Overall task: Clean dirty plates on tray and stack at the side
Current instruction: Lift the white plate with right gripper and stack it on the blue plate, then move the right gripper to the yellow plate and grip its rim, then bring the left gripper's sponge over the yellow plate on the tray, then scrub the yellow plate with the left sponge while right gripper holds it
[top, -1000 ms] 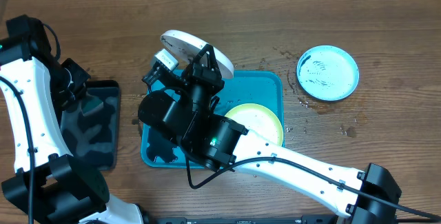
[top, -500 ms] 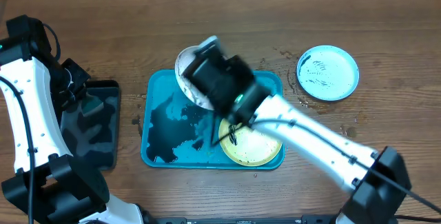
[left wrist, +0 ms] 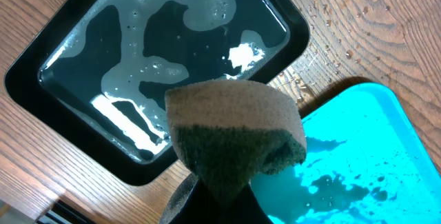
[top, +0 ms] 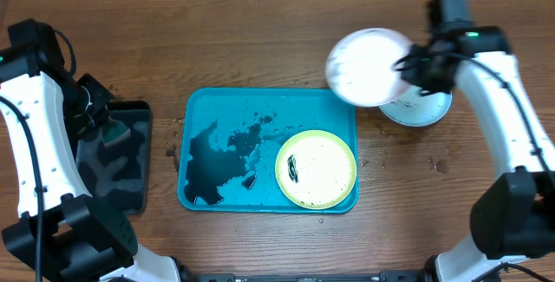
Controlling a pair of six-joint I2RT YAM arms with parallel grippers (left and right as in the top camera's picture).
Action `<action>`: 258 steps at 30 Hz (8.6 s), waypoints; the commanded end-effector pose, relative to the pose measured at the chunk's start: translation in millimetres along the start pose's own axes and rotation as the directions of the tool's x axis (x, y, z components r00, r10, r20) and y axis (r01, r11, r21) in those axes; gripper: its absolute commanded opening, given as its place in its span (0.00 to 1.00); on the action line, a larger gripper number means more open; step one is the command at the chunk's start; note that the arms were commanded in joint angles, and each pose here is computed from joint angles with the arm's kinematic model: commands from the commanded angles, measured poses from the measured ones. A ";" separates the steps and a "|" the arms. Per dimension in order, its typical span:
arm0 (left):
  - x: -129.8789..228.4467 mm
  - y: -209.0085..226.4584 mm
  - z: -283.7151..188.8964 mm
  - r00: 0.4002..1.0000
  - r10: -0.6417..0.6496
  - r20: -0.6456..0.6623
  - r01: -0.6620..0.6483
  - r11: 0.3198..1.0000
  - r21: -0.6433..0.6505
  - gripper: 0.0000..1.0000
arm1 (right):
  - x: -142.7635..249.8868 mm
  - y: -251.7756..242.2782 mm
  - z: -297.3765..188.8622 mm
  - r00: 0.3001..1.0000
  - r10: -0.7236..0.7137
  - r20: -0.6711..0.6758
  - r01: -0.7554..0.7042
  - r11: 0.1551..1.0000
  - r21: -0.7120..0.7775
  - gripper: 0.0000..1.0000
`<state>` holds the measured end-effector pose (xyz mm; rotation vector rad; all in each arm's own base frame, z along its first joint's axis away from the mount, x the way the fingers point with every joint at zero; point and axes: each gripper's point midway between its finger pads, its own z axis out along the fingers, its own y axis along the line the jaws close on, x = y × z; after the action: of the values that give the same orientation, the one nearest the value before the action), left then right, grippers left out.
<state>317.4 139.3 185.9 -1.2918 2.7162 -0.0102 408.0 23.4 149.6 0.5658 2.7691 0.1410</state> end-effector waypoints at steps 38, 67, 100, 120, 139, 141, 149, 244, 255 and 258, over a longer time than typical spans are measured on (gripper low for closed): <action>-0.8 -4.0 1.0 1.000 -0.011 0.008 0.011 1.000 0.004 0.04 | 160.8 52.5 39.6 0.815 -0.475 -0.331 0.451 0.879 -0.152 0.49; 4.0 -12.3 1.0 1.000 0.016 0.006 -0.016 1.000 0.006 0.04 | 181.9 66.7 87.3 0.726 -0.660 -0.196 0.642 0.751 -0.152 0.45; 5.9 -14.1 1.0 1.000 0.023 0.002 -0.023 1.000 0.006 0.04 | 252.1 48.3 71.0 0.765 -0.397 -0.507 0.338 0.918 -0.210 0.42; 11.8 -24.1 0.6 0.999 0.027 -0.029 -0.025 0.998 0.063 0.04 | 224.2 56.0 97.6 0.871 -0.332 -0.361 0.299 0.943 -0.145 0.20; 178.3 -131.4 51.1 0.737 0.637 -0.226 -0.545 0.758 0.359 0.04 | 216.8 99.0 100.5 0.935 -0.226 -0.275 0.171 0.963 -0.209 0.04; 202.1 -139.1 57.5 0.693 0.682 -0.235 -0.578 0.720 0.384 0.04 | 218.0 104.4 100.1 0.939 -0.214 -0.269 0.158 0.964 -0.216 0.04; 264.6 -159.4 90.5 0.645 0.730 -0.228 -0.623 0.674 0.398 0.04 | 226.0 124.7 96.7 0.937 -0.241 -0.252 0.169 0.947 -0.274 0.04; 139.7 -130.6 110.0 0.773 0.634 0.026 -0.570 0.712 -0.410 0.04 | 236.1 114.3 96.4 0.931 -0.259 -0.258 0.212 0.957 -0.197 0.04; 134.0 -158.0 59.3 0.854 0.520 0.037 -0.501 0.839 -0.213 0.04 | 189.6 135.5 54.2 0.912 -0.383 -0.145 0.364 0.921 -0.142 0.04; 132.4 -153.3 65.7 0.859 0.511 -0.040 -0.511 0.849 -0.137 0.04 | 158.5 126.2 27.7 0.911 -0.407 -0.070 0.409 0.913 0.010 0.04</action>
<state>360.9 -59.9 109.3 -0.4852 2.9679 0.4266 291.7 218.9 61.1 0.0185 3.0392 0.2352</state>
